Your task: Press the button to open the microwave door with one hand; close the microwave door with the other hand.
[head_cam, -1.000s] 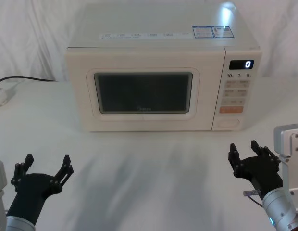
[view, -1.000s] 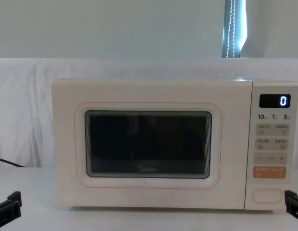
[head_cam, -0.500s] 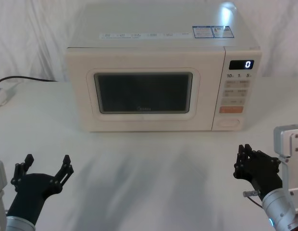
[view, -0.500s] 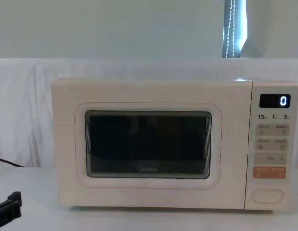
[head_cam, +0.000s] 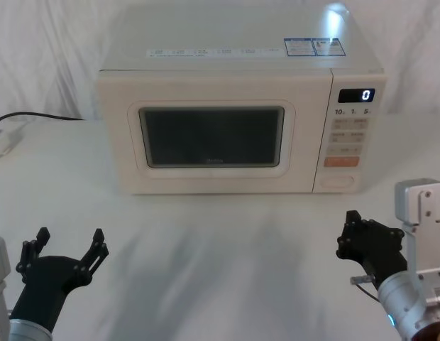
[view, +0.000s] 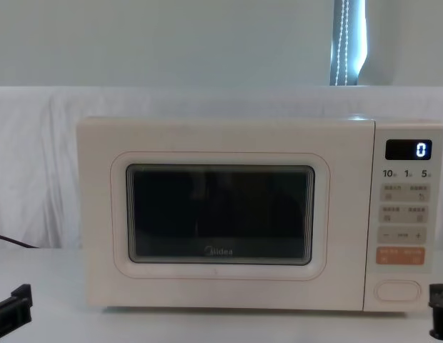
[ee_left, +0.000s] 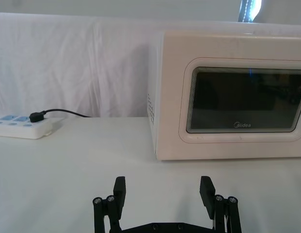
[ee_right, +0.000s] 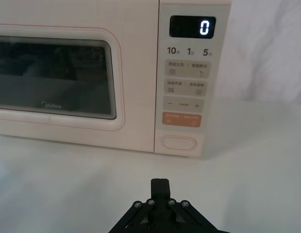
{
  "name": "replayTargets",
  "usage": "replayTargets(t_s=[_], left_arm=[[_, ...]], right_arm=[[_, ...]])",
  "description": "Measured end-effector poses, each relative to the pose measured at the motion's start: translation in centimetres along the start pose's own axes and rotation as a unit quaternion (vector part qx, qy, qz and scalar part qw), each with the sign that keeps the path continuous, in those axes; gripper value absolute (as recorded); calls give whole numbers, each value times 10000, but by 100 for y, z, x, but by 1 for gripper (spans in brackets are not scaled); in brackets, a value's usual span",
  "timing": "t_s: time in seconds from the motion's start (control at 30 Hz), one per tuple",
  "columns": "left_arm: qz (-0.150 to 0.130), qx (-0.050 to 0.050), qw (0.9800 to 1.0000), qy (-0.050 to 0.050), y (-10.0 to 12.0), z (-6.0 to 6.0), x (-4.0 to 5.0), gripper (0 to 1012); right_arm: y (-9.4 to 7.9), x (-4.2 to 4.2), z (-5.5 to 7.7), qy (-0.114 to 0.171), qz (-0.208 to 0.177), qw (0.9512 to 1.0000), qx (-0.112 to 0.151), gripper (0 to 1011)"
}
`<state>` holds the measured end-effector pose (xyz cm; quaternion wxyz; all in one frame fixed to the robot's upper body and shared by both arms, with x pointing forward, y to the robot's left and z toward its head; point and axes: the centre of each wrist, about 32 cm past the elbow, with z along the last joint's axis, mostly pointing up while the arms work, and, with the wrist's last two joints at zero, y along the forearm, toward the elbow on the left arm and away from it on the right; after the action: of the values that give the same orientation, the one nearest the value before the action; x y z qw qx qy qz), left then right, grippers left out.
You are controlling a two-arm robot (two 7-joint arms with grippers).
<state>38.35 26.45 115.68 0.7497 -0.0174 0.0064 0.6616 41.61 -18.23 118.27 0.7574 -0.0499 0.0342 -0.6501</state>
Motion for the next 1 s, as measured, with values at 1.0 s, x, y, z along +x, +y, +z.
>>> replayTargets(t_s=[1.0], left_arm=[[0, 0, 10000, 0, 0, 0, 0, 1001]], right_arm=[[699, 50, -4, 136, -215, 9990, -354, 0]])
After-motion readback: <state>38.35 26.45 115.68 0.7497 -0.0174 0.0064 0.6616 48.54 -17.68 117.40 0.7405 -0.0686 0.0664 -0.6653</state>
